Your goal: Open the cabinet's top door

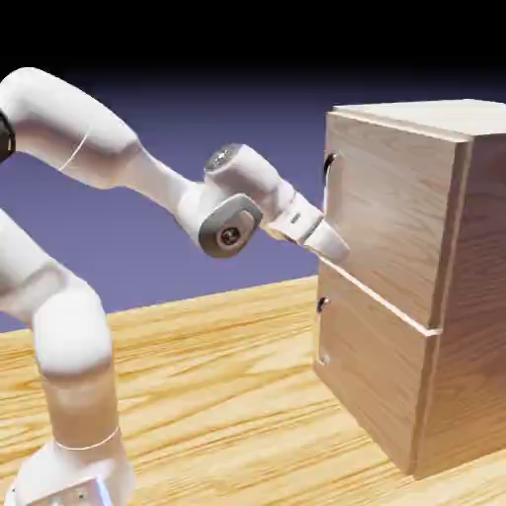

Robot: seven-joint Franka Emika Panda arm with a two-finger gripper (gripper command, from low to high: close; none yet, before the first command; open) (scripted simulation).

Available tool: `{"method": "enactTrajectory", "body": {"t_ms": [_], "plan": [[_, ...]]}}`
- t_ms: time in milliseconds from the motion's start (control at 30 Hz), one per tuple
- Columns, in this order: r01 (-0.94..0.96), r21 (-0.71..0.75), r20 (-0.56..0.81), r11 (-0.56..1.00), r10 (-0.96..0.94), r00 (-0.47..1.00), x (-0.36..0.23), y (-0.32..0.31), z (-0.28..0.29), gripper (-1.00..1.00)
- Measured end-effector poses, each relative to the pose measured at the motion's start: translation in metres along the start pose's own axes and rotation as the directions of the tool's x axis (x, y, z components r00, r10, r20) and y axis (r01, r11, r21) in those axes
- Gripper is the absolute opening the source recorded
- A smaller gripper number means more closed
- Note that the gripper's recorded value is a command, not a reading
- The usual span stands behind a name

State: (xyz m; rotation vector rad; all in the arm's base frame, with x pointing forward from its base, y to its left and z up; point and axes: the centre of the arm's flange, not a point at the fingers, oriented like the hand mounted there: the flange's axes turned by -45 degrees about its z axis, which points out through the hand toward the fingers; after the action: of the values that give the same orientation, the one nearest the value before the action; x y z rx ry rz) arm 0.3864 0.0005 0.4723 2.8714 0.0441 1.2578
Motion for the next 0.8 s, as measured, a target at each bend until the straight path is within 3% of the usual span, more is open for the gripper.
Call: {"method": "enactTrajectory", "body": {"t_ms": [800], "plan": [[-0.124,0.02,-0.277,0.992,0.124,0.953,0.025,-0.004,-0.085,0.0]]}}
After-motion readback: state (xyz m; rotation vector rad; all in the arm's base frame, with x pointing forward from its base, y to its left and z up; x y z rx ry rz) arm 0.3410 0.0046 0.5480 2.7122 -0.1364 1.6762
